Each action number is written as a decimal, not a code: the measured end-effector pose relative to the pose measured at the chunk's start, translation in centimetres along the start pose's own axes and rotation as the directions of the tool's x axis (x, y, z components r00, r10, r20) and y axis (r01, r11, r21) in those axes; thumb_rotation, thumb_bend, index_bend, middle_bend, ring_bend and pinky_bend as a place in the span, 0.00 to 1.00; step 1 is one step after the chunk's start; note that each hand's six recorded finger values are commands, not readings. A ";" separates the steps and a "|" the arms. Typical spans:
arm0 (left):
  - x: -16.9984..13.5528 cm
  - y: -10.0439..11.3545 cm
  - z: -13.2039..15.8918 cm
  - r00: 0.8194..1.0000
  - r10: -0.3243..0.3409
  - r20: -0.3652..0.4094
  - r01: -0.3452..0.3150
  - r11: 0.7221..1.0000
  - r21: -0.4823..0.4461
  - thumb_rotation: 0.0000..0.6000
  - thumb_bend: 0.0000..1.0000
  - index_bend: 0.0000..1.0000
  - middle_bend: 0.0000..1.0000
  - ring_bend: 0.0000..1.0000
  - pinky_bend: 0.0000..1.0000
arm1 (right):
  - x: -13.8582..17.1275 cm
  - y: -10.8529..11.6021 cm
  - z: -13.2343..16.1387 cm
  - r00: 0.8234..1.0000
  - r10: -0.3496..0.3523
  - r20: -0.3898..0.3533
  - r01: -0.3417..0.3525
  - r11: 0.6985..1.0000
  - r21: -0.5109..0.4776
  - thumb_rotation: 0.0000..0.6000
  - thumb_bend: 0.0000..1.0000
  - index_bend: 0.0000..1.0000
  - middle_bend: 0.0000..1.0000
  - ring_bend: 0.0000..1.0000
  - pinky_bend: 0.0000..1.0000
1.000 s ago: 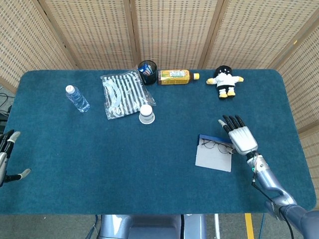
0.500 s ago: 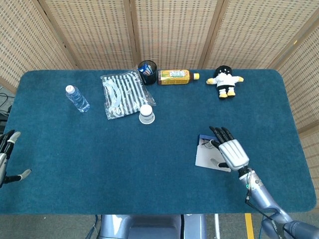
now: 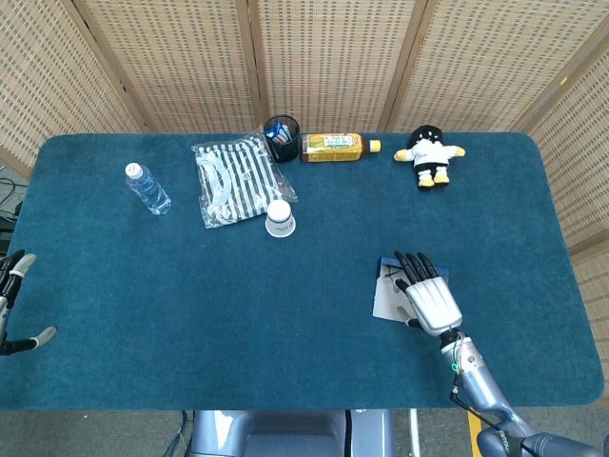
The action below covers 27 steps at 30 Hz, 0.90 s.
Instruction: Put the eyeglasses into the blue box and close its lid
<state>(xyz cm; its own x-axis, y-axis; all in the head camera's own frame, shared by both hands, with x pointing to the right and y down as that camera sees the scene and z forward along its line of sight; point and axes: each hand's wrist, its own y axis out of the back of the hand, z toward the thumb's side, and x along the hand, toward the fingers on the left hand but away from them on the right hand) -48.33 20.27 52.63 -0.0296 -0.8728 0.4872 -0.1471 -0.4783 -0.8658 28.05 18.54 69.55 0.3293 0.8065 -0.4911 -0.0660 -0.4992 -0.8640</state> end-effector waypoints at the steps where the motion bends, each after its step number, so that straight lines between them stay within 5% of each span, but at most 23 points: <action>1: 0.0 0.0 0.0 1.000 0.000 0.000 0.000 1.000 0.000 1.00 0.00 0.00 0.00 0.00 0.00 | 0.0 -0.3 0.1 1.000 0.005 0.002 -0.005 1.000 0.007 1.00 0.39 0.43 0.00 0.00 0.04; 27: 0.3 -0.4 0.0 1.000 -0.014 -0.009 0.014 1.000 0.012 1.00 0.00 0.00 0.00 0.00 0.00 | 1.4 -3.9 2.0 0.999 0.024 -0.032 -0.021 0.995 0.098 1.00 0.40 0.43 0.00 0.00 0.04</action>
<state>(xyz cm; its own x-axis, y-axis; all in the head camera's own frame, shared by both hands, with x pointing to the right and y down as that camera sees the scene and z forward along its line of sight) -48.31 20.20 53.15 -0.0368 -0.8652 0.5001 -0.1359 -0.4914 -0.8603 26.85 22.27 71.95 0.3573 0.7839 -0.5078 -0.1647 -0.4823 -0.8604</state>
